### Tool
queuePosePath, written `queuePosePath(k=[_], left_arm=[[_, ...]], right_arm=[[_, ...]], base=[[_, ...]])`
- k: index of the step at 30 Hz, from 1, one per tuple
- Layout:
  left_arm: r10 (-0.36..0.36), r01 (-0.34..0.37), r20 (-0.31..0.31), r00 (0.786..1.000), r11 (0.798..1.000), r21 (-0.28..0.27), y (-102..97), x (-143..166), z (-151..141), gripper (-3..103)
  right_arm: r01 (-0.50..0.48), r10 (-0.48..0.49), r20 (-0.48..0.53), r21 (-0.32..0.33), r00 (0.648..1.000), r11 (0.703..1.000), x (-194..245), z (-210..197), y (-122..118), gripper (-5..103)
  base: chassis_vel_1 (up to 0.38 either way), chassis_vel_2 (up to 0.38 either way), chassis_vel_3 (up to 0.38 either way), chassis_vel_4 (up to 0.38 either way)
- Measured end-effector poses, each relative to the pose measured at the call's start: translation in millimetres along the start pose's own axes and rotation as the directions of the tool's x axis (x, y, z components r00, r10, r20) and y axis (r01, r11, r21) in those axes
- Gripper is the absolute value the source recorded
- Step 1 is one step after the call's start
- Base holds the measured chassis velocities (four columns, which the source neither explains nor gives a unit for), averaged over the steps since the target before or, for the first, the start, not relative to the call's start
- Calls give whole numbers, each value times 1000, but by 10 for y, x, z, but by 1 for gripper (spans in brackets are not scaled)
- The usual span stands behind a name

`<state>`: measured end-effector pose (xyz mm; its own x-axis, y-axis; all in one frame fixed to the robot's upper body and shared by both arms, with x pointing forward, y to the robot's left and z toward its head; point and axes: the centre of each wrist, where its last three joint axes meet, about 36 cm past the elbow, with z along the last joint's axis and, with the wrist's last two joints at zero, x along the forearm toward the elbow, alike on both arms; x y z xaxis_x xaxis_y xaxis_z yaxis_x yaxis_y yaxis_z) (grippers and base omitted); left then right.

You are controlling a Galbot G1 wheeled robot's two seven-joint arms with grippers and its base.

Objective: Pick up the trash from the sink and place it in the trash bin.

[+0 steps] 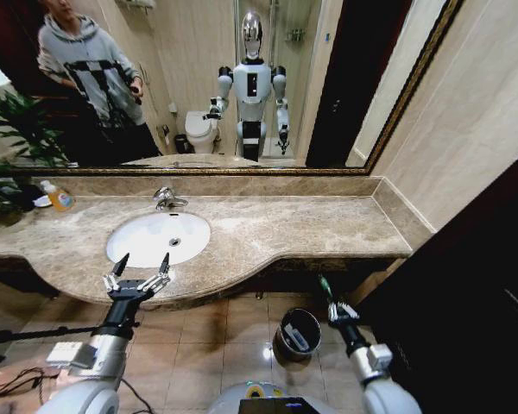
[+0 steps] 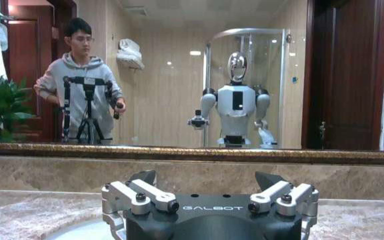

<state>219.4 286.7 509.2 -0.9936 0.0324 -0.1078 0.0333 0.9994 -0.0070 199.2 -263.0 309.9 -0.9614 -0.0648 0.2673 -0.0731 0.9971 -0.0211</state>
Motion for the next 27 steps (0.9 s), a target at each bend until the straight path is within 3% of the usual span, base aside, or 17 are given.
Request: queuePosePath(k=[10, 14, 17, 27], left_arm=[[0, 0, 0, 1000, 1000, 0, 0, 0, 0, 100], [0, 0, 0, 1000, 1000, 0, 0, 0, 0, 100], [0, 0, 0, 1000, 1000, 0, 0, 0, 0, 100], [0, 0, 0, 1000, 1000, 0, 0, 0, 0, 100]], right_arm=[[28, -22, -207, 23, 978, 999, -328, 864, 2, 5], [72, -61, -294, 28, 954, 997, -555, 1093, -25, 5], [128, -95, -395, 57, 914, 990, -785, 1308, -112, 5], [161, -93, -503, 93, 859, 983, -1345, 1786, -207, 5]], base=[[0, 0, 0, 0], [0, 0, 0, 0], [0, 0, 0, 0], [0, 0, 0, 0]])
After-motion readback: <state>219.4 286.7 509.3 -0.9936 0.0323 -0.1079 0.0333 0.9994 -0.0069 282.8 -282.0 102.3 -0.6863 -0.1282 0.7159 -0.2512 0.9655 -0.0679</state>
